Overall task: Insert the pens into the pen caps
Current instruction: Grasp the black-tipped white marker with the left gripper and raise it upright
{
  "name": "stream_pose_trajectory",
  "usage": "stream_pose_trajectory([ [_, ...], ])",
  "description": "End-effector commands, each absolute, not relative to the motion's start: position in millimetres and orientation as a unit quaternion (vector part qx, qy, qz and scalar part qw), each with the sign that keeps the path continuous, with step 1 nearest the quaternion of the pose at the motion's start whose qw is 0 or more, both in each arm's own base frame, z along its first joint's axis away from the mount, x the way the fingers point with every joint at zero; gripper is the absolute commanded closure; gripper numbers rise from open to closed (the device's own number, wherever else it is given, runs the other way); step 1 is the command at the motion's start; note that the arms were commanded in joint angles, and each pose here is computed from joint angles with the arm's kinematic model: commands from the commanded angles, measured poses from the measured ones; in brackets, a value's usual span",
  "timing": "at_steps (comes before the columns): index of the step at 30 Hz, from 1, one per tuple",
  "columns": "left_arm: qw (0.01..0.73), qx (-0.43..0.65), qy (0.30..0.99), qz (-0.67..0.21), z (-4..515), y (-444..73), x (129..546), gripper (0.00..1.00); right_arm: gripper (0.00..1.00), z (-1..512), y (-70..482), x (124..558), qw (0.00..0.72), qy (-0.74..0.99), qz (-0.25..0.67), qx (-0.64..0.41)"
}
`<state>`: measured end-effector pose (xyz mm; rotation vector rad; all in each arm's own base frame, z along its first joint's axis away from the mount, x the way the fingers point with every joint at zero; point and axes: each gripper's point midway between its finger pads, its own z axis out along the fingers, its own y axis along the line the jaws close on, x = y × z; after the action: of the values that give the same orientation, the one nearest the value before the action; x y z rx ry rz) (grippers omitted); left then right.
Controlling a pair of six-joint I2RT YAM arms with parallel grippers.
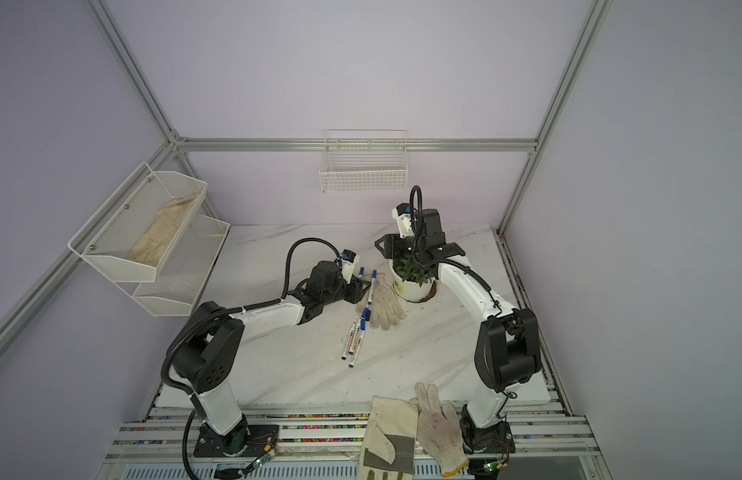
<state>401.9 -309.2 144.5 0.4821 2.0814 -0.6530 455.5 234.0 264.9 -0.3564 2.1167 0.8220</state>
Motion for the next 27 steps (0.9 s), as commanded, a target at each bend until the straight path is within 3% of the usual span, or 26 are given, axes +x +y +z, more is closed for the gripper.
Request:
stream_pose_trajectory([
  [1,0.382,0.245,0.868,-0.200,97.9,-287.9,358.7,0.53,0.44,268.4,230.2,453.7,0.417,0.839,0.318,-0.143],
  [9,0.331,0.261,0.896,-0.137,63.8,-258.8,305.5,0.53,0.45,265.6,232.3,454.2,0.411,0.841,0.324,-0.142],
  [23,0.285,0.274,0.909,-0.130,40.4,-269.9,295.5,0.57,0.45,267.3,230.8,452.8,0.414,0.840,0.320,-0.145],
  [27,0.274,0.275,0.915,-0.107,37.9,-263.3,293.1,0.65,0.45,269.1,230.1,452.1,0.417,0.838,0.319,-0.146],
])
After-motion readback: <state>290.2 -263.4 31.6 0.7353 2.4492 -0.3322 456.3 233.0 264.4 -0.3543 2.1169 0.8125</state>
